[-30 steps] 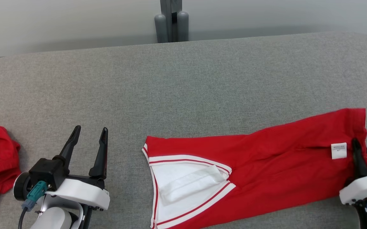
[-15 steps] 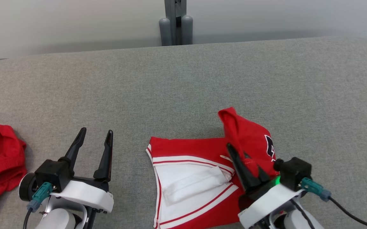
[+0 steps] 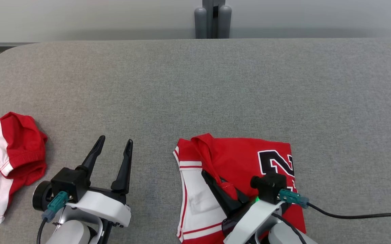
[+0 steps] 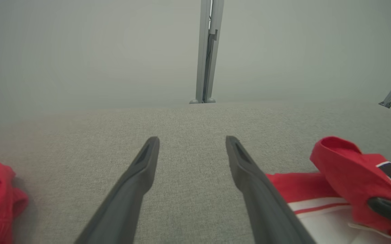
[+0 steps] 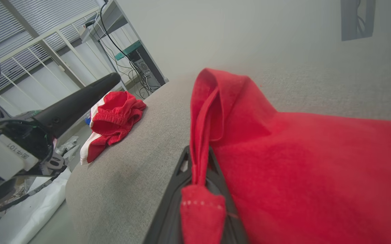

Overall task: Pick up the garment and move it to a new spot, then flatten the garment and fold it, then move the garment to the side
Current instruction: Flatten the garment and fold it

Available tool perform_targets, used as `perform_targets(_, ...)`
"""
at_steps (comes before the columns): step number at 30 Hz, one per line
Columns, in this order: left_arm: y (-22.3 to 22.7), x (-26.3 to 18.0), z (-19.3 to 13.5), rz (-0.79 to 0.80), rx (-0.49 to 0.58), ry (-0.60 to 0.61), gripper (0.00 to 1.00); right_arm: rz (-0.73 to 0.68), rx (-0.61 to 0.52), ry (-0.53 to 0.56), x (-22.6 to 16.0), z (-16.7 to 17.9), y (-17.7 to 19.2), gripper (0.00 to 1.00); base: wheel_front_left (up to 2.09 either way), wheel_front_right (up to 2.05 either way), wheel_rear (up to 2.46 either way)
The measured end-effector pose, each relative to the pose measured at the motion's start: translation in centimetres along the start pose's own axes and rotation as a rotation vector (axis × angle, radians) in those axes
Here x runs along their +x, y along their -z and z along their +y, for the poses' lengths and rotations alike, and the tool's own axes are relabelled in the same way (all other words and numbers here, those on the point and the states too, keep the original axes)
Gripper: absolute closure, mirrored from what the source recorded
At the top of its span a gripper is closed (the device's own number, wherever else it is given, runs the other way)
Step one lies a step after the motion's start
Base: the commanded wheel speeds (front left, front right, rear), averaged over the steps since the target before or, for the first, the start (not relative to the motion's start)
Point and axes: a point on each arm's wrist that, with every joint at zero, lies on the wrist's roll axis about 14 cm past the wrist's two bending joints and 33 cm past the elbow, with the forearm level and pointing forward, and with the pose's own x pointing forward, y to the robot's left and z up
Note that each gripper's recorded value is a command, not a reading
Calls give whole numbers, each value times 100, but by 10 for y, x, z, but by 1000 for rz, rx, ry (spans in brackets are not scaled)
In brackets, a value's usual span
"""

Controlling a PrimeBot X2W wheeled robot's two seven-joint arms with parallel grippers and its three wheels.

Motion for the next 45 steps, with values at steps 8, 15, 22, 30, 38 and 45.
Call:
perform_targets(8,4,6,-3,12,-2,8,0,12,122,-62,8,20,4,0,0,0,0)
perform_targets(15,6,12,-8,16,-5,24,0,-86,184,-131,9,44,-27,0,0,0,0)
perform_targets(22,-6,16,-11,-24,-10,25,0,-355,132,-66,-11,26,-106,0,0,0,0)
perform_targets(30,-24,13,-5,-79,-13,-4,0,-541,-129,251,-73,-61,-166,0,0,0,0)
perform_targets(38,-36,3,1,-116,-16,-34,0,-440,-389,542,-144,-131,-167,0,0,0,0)
perform_targets(45,-41,-13,11,-137,-15,-80,0,-330,-400,632,-169,-146,-136,0,0,0,0)
